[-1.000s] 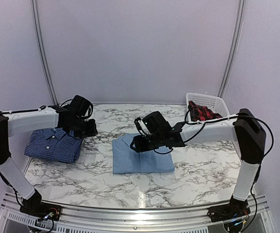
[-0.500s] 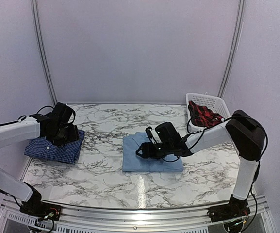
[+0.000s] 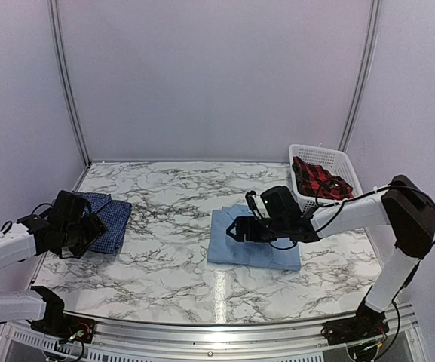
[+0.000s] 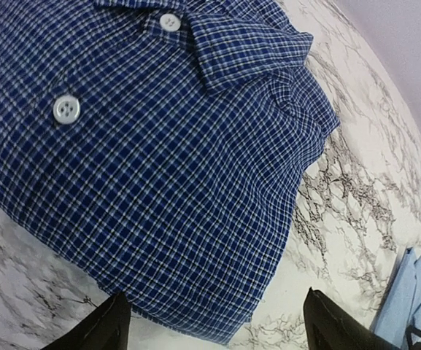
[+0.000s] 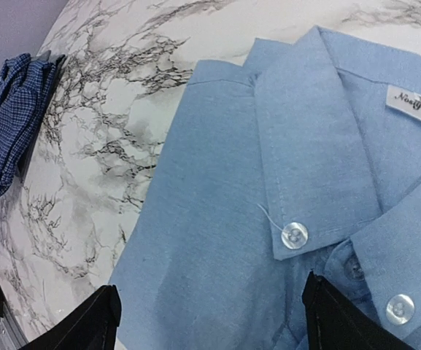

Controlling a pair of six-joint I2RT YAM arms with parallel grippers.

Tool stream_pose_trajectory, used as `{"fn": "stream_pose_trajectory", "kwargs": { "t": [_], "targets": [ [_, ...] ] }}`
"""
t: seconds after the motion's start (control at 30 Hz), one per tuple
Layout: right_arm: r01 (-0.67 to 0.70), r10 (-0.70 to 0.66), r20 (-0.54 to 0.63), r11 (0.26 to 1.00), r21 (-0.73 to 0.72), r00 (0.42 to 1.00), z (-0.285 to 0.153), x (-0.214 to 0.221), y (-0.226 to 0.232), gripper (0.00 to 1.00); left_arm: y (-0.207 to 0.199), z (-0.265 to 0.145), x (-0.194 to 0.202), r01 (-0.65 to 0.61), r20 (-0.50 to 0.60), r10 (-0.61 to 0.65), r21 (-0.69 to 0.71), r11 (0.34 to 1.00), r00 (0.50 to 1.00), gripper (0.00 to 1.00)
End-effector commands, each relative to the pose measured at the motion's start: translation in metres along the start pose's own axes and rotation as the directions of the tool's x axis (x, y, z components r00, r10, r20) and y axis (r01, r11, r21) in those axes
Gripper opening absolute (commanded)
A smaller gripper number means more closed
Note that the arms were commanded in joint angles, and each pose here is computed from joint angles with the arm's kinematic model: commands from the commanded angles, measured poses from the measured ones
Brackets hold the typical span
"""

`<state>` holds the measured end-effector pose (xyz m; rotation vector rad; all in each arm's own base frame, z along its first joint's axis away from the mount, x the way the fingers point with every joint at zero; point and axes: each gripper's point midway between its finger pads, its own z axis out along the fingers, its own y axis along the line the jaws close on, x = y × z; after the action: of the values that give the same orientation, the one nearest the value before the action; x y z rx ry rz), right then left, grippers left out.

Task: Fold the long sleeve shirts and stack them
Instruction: Move the square-folded shirt to the center of the board.

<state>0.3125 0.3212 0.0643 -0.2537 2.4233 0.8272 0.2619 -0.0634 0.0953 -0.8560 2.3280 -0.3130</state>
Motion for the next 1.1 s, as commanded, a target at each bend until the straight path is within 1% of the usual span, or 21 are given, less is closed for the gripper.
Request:
{"fn": "stream_pose_trajectory", "kwargs": {
  "t": [0.0, 0.03, 0.17, 0.23, 0.33, 0.47, 0.5, 0.63, 0.7, 0.8, 0.87, 0.93, 1.07],
  "targets": [
    [0.114, -0.111, 0.069, 0.993, -0.038, 0.991, -0.019, -0.03, 0.039, 0.83, -0.012, 0.005, 0.007, 0.194, -0.024, -0.192, 0.123, 0.973, 0.981, 0.86],
    [0.137, -0.133, 0.082, 0.99, -0.041, 0.988, -0.021, -0.035, 0.047, 0.84, -0.019, 0.007, 0.008, 0.212, -0.033, -0.209, 0.166, 0.963, 0.977, 0.87],
    [0.187, -0.181, 0.109, 0.981, -0.045, 0.977, -0.03, -0.044, 0.064, 0.84, -0.018, 0.021, 0.022, 0.252, -0.083, -0.24, 0.186, 0.95, 0.967, 0.88],
    [0.197, -0.189, 0.122, 0.979, -0.055, 0.974, -0.033, -0.047, 0.07, 0.85, -0.017, 0.026, 0.025, 0.261, -0.087, -0.249, 0.183, 0.948, 0.965, 0.88],
    [0.21, -0.2, 0.134, 0.976, -0.065, 0.971, -0.036, -0.049, 0.077, 0.85, -0.024, 0.032, 0.021, 0.249, -0.071, -0.239, 0.218, 0.944, 0.968, 0.89],
    [0.231, -0.222, 0.13, 0.971, -0.06, 0.966, -0.038, -0.047, 0.083, 0.86, -0.022, 0.037, 0.031, 0.265, -0.122, -0.245, 0.183, 0.947, 0.962, 0.92],
    [0.236, -0.228, 0.128, 0.97, -0.053, 0.965, -0.039, -0.047, 0.084, 0.86, -0.014, 0.036, 0.033, 0.264, -0.122, -0.247, 0.153, 0.952, 0.961, 0.93],
    [0.238, -0.232, 0.132, 0.97, -0.038, 0.964, -0.042, -0.045, 0.082, 0.87, 0.017, 0.019, 0.029, 0.283, -0.053, -0.279, 0.077, 0.956, 0.959, 0.94],
    [0.234, -0.228, 0.133, 0.972, -0.032, 0.965, -0.042, -0.043, 0.08, 0.88, 0.03, 0.014, 0.032, 0.294, -0.041, -0.293, 0.049, 0.954, 0.955, 0.96],
    [0.233, -0.227, 0.156, 0.972, -0.024, 0.961, -0.044, -0.045, 0.08, 0.98, 0.042, 0.016, 0.041, 0.309, -0.054, -0.307, 0.028, 0.951, 0.95, 0.98],
    [0.238, -0.229, 0.175, 0.971, -0.033, 0.958, -0.047, -0.046, 0.082, 0.99, 0.039, 0.023, 0.044, 0.316, -0.072, -0.312, 0.05, 0.948, 0.947, 0.99],
    [0.243, -0.237, 0.207, 0.97, 0.001, 0.949, -0.051, -0.051, 0.08, 0.99, 0.023, 0.028, 0.04, 0.308, -0.077, -0.301, 0.126, 0.943, 0.951, 0.99],
    [0.253, -0.258, 0.243, 0.966, 0.053, 0.935, -0.061, -0.057, 0.075, 0.99, 0.001, 0.039, 0.031, 0.285, -0.076, -0.275, 0.208, 0.936, 0.958, 0.99]
  ]
}}
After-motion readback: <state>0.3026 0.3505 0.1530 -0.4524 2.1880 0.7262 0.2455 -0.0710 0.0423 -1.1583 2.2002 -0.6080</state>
